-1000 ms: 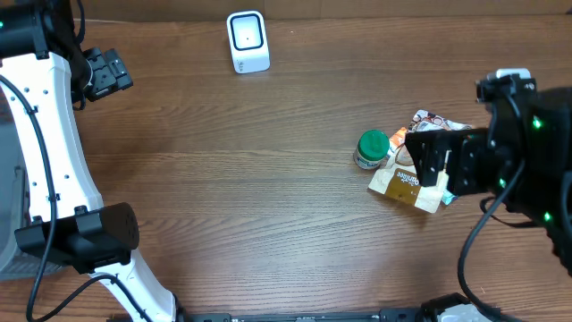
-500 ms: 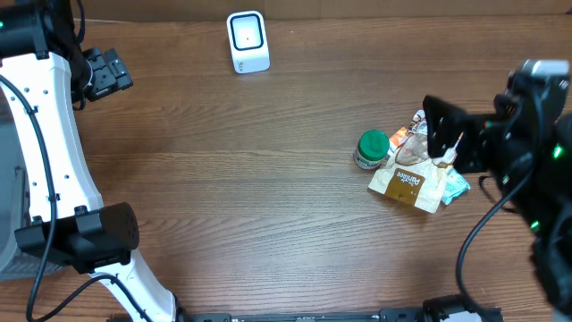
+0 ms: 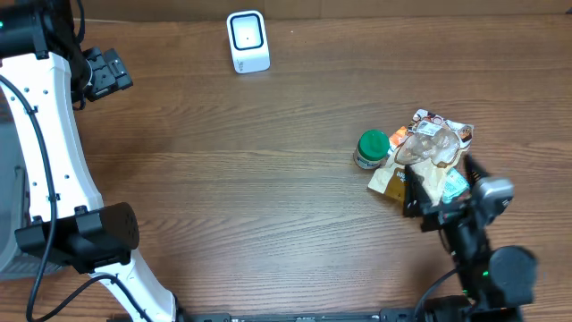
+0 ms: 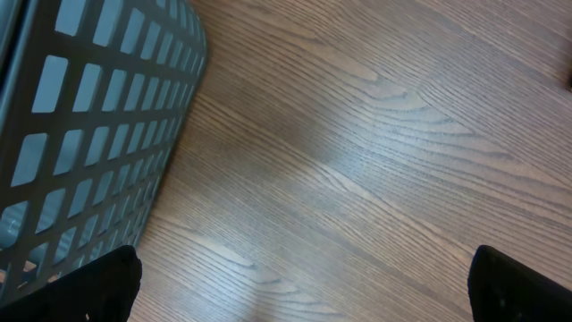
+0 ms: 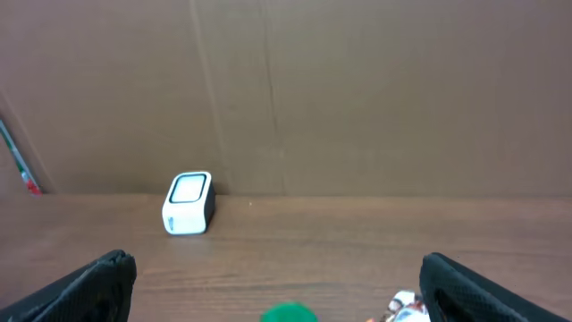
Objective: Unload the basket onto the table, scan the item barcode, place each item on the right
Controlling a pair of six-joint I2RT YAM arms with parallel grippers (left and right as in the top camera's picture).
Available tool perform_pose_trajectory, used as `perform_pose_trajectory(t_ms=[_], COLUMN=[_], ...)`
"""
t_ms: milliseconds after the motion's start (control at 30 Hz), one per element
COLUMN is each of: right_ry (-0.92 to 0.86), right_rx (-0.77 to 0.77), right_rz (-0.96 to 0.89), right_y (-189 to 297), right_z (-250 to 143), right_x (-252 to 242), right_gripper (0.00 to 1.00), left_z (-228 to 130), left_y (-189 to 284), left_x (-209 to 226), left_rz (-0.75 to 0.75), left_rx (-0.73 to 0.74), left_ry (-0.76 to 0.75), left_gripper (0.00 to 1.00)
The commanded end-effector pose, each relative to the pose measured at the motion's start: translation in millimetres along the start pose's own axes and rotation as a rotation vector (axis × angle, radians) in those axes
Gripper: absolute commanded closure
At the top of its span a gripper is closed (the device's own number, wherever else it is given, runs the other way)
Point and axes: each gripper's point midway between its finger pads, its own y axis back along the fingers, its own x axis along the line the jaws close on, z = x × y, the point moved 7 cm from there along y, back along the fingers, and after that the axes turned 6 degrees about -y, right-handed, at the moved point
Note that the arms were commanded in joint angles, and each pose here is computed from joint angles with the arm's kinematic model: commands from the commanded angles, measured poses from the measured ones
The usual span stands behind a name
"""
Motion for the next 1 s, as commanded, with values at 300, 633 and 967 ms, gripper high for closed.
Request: perform_pose_trajectory(t_ms=[300, 633, 967], right_ry=[0.003, -0.004, -0.003], right_rx=[0.001, 0.029, 0.03], right_rz=[0.035, 0.017, 0.016], right_y=[-2.1, -2.8, -2.8], right_z=[-78.1, -85.9, -86.0], right_x=[-14.8, -17.8, -17.9], right_gripper=[0.0, 0.0, 0.0], left_z=[-2.3, -2.3, -2.3], left_y=[18.7, 18.7, 18.7], left_x=[4.6, 4.6, 4.6], left_rz=[-0.005, -0.005, -0.005], left_rx=[-0.052, -0.052, -0.052], left_ry=[0.002, 0.002, 0.002], left_gripper=[0.0, 0.0, 0.0])
